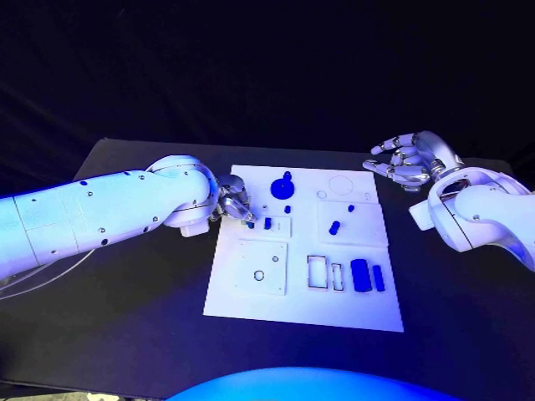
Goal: Assemble the parts on the task board
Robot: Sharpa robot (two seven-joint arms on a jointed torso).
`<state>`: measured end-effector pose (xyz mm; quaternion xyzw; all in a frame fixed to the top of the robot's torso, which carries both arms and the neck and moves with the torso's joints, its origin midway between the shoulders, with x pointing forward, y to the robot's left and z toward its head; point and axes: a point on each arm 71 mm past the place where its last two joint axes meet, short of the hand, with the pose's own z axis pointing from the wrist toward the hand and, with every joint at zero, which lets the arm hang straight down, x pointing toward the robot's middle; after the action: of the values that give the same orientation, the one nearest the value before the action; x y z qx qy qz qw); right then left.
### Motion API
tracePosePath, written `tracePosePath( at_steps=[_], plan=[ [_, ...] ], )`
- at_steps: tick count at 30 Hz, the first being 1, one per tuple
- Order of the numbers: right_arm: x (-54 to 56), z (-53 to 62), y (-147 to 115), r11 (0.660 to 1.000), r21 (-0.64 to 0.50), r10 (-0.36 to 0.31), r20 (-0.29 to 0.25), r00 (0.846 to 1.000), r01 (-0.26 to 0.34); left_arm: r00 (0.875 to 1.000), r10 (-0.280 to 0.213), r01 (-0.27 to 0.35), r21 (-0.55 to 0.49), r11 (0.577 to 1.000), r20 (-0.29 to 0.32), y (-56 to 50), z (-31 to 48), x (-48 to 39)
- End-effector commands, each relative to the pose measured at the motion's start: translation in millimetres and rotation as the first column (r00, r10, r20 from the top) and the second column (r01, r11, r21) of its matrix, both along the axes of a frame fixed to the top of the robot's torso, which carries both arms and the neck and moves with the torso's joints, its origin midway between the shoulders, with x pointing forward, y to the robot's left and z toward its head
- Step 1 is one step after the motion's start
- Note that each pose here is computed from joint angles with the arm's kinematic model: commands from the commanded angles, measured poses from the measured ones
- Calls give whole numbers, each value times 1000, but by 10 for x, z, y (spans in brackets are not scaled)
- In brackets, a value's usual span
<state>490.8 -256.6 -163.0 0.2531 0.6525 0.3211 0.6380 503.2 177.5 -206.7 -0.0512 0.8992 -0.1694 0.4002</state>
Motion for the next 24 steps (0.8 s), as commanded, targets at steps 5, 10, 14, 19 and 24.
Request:
tracePosePath(
  at_steps=[5, 10, 14, 19, 24],
  plan=[
    [-9, 6, 17, 1000, -9, 22, 8, 1000, -22, 1000, -11, 10, -21, 1000, -19, -59, -31, -25],
    [-10, 6, 14, 1000, -9, 21, 8, 1000, -21, 1000, -11, 10, -20, 1000, -23, -54, -45, -27],
    [-10, 7, 13, 1000, -9, 21, 8, 1000, -21, 1000, -9, 9, -18, 1000, -26, -47, -53, -25],
    [-9, 7, 13, 1000, -9, 21, 9, 1000, -21, 1000, -7, 7, -16, 1000, -28, -39, -60, -20],
    [-8, 6, 10, 1000, -10, 21, 9, 1000, -21, 1000, -2, 2, -15, 1000, -27, -25, -64, -10]
  ],
)
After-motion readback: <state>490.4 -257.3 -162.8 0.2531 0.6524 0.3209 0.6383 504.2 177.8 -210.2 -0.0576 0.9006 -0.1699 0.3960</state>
